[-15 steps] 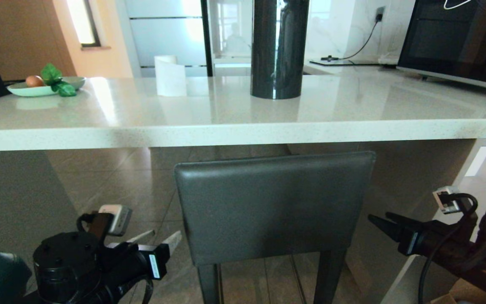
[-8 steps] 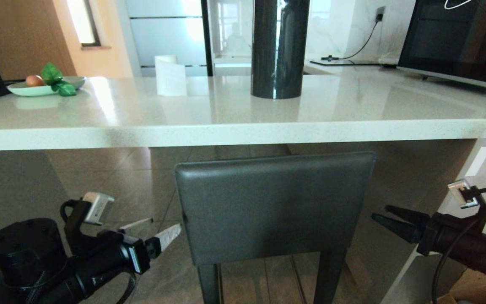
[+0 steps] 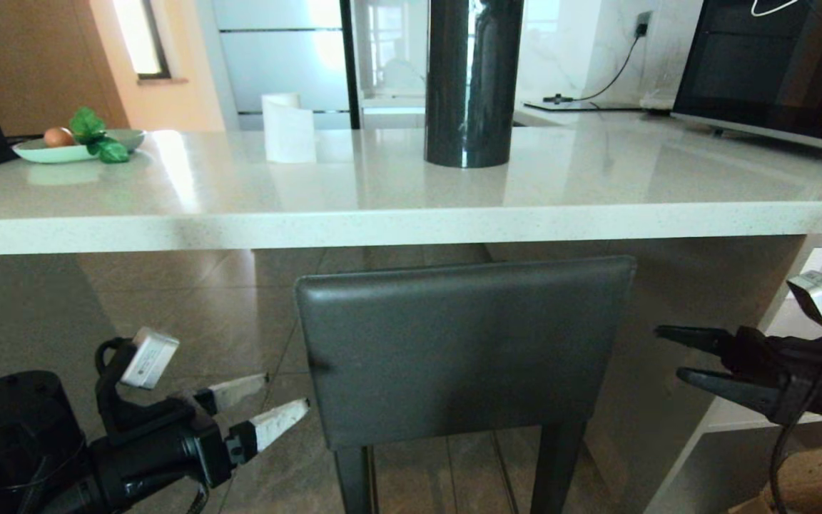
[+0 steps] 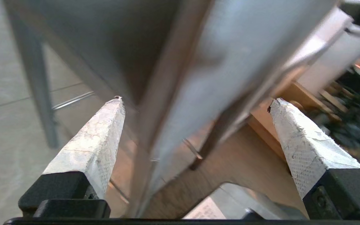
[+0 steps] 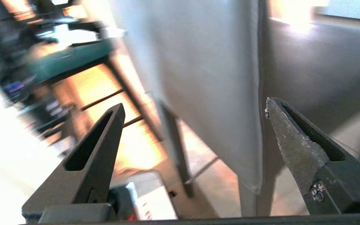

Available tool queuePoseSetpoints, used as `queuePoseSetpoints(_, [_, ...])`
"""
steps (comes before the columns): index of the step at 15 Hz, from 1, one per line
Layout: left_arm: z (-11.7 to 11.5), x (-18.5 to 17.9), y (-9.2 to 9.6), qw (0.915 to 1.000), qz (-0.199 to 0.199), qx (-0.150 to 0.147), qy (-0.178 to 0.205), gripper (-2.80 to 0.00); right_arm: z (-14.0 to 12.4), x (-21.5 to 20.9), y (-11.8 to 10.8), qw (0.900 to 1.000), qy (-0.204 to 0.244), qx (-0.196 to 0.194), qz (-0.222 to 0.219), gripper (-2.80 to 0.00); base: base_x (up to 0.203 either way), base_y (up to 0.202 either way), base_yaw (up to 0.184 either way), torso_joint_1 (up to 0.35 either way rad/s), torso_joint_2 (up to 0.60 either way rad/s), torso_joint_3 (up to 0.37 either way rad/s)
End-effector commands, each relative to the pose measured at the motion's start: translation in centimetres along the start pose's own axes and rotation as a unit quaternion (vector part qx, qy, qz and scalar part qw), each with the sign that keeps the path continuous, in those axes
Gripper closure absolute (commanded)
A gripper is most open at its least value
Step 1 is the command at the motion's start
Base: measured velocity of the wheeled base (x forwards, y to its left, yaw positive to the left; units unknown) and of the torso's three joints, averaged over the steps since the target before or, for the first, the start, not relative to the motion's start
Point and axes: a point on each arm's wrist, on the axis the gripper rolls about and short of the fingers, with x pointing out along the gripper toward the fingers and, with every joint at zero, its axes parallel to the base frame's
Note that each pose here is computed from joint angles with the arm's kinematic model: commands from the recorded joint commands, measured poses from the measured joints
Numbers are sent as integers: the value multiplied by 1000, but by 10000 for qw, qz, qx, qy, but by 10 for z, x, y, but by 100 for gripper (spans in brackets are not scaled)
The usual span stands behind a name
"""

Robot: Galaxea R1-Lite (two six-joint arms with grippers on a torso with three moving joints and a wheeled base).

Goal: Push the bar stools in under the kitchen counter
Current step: Pull the gray chair out from under the dining table

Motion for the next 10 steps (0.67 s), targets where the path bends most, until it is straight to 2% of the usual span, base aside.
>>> queuePoseSetpoints(1, [3,4,1,9995,-307,39,-8,-280,7,0,-23,9996,29,-164,235,-280,0,0,0,0,0,0])
queuePoseSetpoints(3, [4,16,10,9995,-299,24,13,-280,2,6,-39,9994,44,-140,321,-280,0,0,0,0,0,0])
queuePoseSetpoints(6, [4,29,31,10000,-66,-4,13,-280,-6,13,-58,9991,62,-83,405,-280,0,0,0,0,0,0])
queuePoseSetpoints(10, [-1,37,40,9999,-13,-29,106,-280,-23,27,-68,9981,116,125,593,-280,0,0,0,0,0,0])
